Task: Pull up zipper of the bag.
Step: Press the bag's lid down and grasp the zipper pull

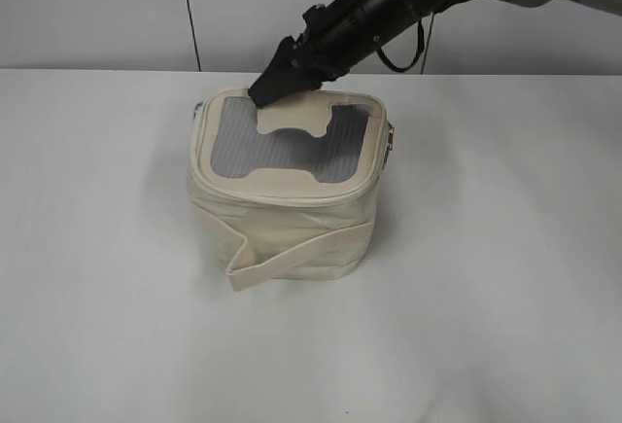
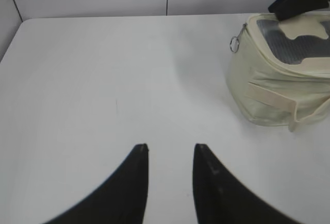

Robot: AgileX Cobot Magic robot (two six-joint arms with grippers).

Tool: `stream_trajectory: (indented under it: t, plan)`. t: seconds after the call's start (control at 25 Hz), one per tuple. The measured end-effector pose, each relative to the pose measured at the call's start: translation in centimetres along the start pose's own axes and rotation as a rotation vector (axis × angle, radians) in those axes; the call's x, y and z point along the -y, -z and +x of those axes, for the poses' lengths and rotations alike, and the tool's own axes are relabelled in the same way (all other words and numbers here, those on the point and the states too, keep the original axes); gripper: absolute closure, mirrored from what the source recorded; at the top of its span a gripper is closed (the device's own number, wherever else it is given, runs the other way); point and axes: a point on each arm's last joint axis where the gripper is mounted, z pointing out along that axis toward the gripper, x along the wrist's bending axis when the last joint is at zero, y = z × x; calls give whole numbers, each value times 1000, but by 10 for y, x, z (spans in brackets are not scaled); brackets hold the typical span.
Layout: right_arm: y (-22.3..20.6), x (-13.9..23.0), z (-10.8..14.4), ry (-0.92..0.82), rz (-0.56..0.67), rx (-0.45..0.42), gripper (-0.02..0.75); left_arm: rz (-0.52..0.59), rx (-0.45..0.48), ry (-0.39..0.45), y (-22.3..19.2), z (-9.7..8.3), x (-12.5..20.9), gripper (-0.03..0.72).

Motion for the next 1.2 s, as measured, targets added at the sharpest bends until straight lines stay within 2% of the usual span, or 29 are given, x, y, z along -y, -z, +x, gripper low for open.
stream_trajectory:
  t: [0.08, 0.2, 0.24, 0.28, 0.44, 0.56, 0.6, 0.64, 0.68, 0.72, 0.8, 0.88, 0.96, 1.08, 1.2]
  plan:
    - [-3, 3, -1, -11, 16, -1, 339, 6, 18, 14, -7, -1, -13, 448]
    - [-4, 4, 0, -14, 28, -11, 610, 13, 100, 42, -31, -6, -44, 435]
    - [-4, 5, -1, -16, 31, -11, 661, 11, 138, 44, -44, -8, -56, 420]
    - [-4, 5, -1, -16, 32, -11, 679, 19, 169, 36, -58, -11, -66, 403]
    - [-4, 5, 0, -20, 35, -15, 679, 37, 251, 18, -126, -21, -103, 372]
    - [-4, 4, 0, -22, 38, -20, 679, 153, 327, -10, -192, -28, -114, 368]
    - [-5, 5, 1, -23, 42, -26, 679, 177, 378, -7, -207, -29, -117, 368]
    - [-4, 5, 1, -22, 42, -27, 679, 214, 449, 33, -225, -28, -121, 368]
    - [-4, 5, 1, -23, 43, -28, 679, 234, 519, 48, -243, -22, -124, 367]
    - [-4, 5, 1, -23, 44, -29, 679, 243, 631, 82, -260, -19, -127, 367]
    - [-4, 5, 1, -25, 45, -30, 680, 202, 791, 119, -288, 3, -130, 354]
    - [-4, 5, 1, -27, 47, -33, 682, 153, 838, 55, -312, 25, -130, 325]
    - [-4, 5, 1, -27, 47, -33, 682, 149, 838, -29, -333, 38, -120, 274]
    - [-4, 5, 1, -28, 47, -33, 682, 155, 843, -141, -355, 38, -104, 207]
    - [-4, 5, 1, -28, 47, -33, 682, 175, 856, -228, -371, 29, -87, 183]
